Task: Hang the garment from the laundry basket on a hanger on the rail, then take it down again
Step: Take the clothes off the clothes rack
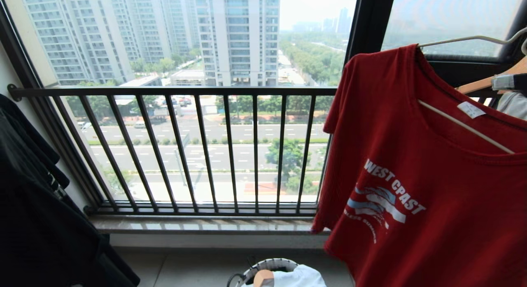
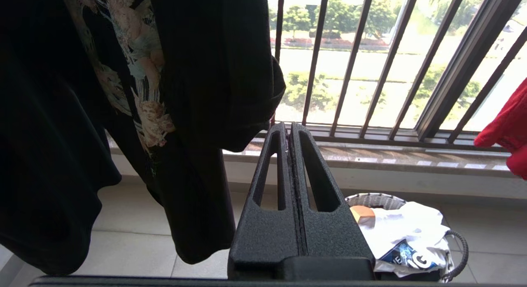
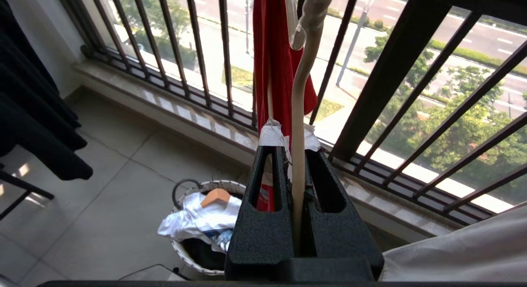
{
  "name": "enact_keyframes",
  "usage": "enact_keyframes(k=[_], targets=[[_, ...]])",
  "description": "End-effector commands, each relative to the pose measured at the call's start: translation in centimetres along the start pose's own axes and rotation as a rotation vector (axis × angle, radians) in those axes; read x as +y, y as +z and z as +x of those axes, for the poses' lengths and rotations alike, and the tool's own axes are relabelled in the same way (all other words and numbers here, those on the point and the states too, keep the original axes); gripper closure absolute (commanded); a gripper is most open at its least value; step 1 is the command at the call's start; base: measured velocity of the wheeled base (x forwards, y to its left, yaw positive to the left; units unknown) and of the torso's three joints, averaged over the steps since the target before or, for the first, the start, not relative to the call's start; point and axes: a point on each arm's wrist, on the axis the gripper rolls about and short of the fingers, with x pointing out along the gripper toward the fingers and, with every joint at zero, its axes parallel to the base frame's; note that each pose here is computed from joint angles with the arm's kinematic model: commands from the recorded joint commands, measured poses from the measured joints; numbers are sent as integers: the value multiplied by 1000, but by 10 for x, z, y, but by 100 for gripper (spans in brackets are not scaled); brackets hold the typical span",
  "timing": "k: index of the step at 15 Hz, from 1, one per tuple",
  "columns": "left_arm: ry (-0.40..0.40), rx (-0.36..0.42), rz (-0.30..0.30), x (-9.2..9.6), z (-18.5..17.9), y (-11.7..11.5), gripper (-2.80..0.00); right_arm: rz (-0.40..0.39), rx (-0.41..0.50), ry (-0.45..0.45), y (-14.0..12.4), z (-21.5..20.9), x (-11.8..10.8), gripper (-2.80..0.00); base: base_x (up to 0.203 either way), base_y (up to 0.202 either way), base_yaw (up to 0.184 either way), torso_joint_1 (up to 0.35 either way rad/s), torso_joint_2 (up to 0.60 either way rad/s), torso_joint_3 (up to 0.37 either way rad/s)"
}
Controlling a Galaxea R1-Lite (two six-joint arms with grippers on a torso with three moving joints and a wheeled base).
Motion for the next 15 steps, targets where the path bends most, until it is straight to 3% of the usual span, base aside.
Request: enact_keyframes(k=[1,4,6,8,12,15], targets=[[1,1,0,0,0,0,0,25,23,96,-18,-7,8,0,0,0,0,0,0,0],[1,1,0,0,0,0,0,60,28,275,-25,-6,12,0,0,0,0,0,0,0],[1,1,0,0,0,0,0,69,36,325,-28,-3,13,0,0,0,0,0,0,0],[0,1,-1,0,0,0,0,79,44,441,-31,3,15,0,0,0,0,0,0,0],[1,1,-2,0,0,0,0,92,65,497,-45,23,13,0,0,0,0,0,0,0],[1,1,-2,0,0,0,0,56,19,512,-46,40,11,0,0,0,0,0,0,0]])
